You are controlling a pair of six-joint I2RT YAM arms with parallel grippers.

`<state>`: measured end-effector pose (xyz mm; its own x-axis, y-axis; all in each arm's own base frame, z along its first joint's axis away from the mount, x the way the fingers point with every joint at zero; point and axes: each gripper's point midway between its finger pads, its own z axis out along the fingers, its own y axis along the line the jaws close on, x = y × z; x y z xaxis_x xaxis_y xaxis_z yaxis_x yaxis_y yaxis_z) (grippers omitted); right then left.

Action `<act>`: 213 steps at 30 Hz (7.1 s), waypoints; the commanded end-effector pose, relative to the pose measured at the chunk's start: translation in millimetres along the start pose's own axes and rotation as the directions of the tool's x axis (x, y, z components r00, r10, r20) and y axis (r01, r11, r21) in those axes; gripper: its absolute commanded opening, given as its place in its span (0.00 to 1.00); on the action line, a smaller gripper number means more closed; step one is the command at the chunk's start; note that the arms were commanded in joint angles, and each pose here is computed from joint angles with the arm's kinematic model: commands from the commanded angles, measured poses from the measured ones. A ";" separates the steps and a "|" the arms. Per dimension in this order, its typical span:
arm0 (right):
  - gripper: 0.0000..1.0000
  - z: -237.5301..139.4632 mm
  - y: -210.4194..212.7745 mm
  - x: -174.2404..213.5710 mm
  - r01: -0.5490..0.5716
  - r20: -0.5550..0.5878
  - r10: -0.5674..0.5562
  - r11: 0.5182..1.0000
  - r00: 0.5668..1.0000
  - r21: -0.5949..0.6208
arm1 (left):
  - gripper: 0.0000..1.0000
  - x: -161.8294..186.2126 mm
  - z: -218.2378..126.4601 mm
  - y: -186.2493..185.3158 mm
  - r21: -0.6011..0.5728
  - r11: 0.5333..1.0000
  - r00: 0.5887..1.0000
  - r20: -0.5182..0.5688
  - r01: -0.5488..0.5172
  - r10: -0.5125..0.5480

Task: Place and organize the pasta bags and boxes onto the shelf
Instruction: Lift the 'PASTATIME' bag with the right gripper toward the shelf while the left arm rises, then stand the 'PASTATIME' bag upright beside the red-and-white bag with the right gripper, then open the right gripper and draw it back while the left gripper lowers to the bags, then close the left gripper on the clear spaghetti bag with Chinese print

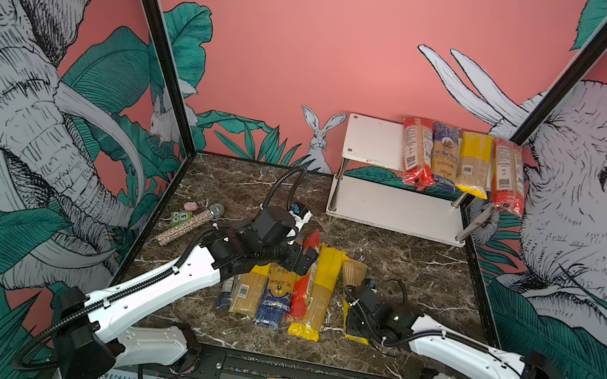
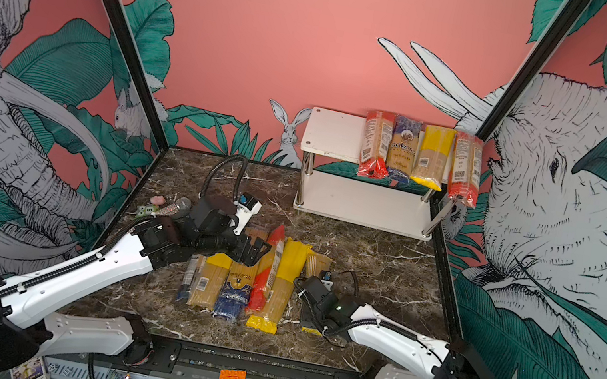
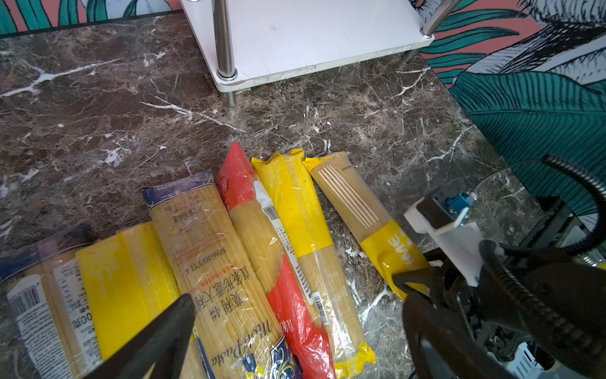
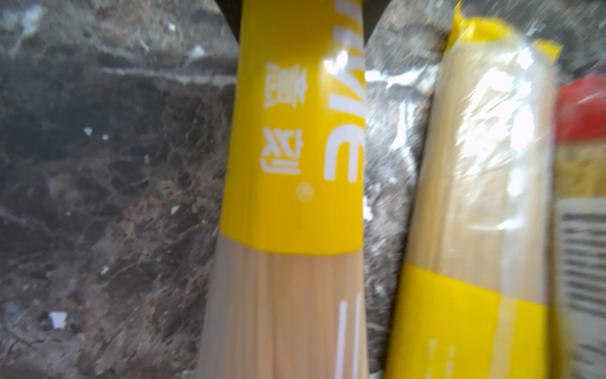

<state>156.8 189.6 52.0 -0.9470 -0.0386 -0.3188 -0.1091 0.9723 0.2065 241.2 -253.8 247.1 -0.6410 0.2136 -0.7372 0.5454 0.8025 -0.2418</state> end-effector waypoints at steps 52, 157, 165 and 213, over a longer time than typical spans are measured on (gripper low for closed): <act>0.00 -308.8 133.6 -171.1 0.355 0.507 -0.183 0.896 0.842 -0.265 | 0.99 -89.6 -120.9 35.5 -0.255 0.964 0.965 0.227 -0.072 0.132; 0.99 -250.6 43.8 -162.1 0.147 0.462 -0.164 0.986 0.872 0.073 | 1.00 90.3 -75.8 79.9 -0.223 0.920 0.945 0.012 0.322 -0.327; 0.99 -235.7 40.3 -132.0 0.180 0.399 -0.179 0.983 0.899 0.037 | 0.99 131.8 -43.9 79.2 -0.248 0.913 0.937 -0.049 0.324 -0.346; 0.99 -241.1 -8.4 -108.7 0.103 0.426 -0.135 0.990 0.894 0.099 | 0.80 184.4 94.2 51.5 -0.363 0.919 0.906 -0.319 0.155 -0.279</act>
<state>189.9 140.9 306.1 -0.7115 -0.0757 -0.6986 -0.2002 0.9748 0.0983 203.5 -222.9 44.4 -0.8966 0.1499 -0.4167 0.2133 0.9708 -0.1098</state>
